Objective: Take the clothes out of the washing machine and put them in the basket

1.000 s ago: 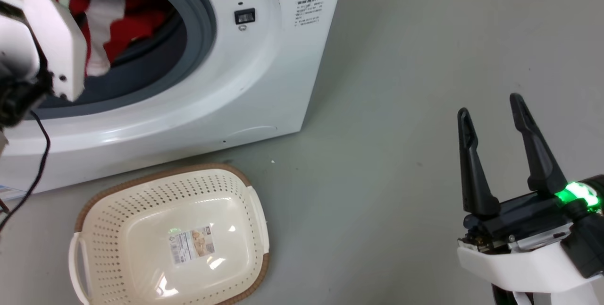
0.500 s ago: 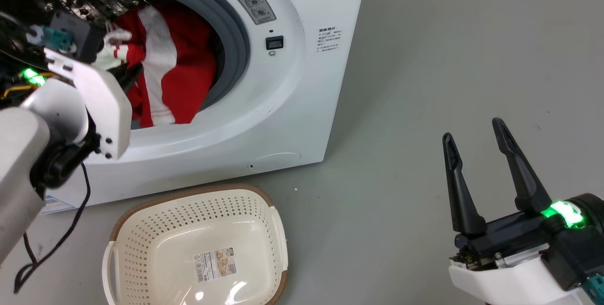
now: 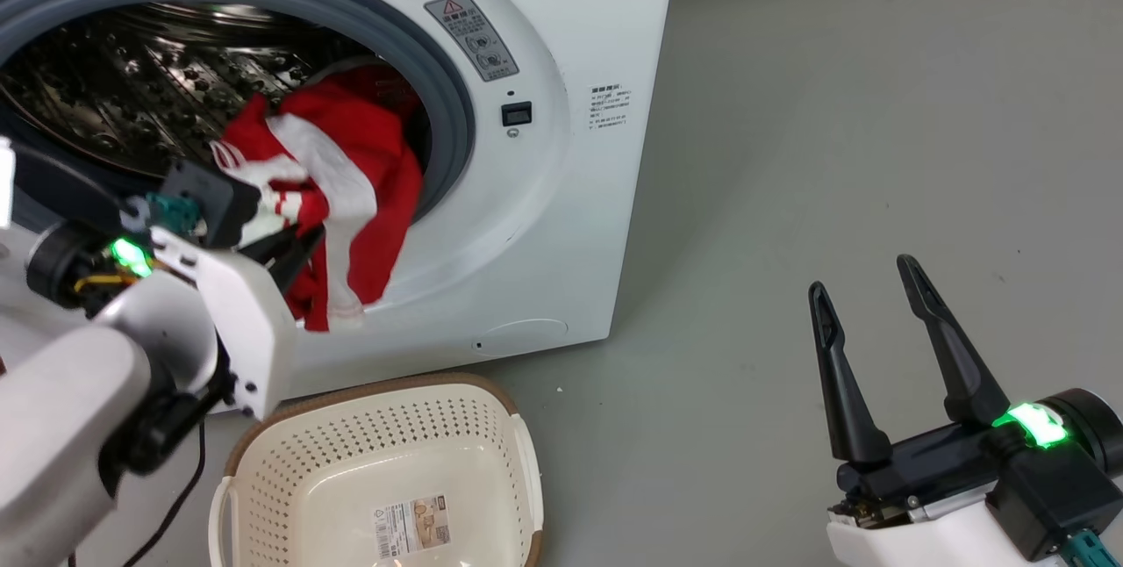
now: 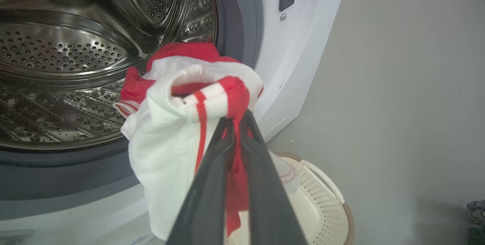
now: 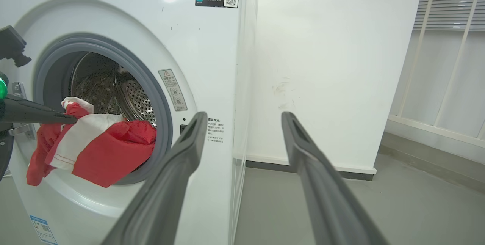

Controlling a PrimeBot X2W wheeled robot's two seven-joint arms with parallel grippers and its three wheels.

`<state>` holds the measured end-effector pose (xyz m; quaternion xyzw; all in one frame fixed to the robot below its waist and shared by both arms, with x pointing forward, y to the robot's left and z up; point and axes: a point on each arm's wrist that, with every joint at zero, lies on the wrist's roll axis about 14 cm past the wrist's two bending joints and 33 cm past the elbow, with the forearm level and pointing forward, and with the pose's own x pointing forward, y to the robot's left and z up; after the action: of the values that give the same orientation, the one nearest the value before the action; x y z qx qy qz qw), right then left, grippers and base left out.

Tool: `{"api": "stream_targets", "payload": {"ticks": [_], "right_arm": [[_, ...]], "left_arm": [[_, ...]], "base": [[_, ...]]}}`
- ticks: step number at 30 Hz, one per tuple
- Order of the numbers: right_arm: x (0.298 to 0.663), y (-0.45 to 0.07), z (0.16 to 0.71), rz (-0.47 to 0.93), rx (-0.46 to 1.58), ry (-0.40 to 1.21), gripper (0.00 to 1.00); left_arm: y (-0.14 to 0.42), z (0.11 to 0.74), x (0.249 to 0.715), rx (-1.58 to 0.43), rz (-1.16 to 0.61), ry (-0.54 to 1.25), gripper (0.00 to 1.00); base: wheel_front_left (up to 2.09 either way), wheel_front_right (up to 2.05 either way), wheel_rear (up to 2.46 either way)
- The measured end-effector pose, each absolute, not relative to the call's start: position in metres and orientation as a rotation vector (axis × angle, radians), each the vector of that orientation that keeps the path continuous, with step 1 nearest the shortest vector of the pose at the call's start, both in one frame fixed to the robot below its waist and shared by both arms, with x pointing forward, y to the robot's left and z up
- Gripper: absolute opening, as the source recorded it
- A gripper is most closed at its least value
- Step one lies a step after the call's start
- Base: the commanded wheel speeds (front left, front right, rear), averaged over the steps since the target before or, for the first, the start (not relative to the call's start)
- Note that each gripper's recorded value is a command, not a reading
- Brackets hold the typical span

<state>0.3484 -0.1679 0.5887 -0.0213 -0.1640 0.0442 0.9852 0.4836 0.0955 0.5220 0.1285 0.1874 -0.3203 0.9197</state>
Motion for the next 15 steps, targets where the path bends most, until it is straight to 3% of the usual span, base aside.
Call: {"api": "stream_targets", "payload": {"ticks": [15], "right_arm": [[0.340,-0.166,0.591,0.092,-0.049,-0.338,1.00]], "left_arm": [[0.076,0.466,0.405,0.177,-0.751,0.526,0.00]], "base": [[0.00,0.00,0.00]]}}
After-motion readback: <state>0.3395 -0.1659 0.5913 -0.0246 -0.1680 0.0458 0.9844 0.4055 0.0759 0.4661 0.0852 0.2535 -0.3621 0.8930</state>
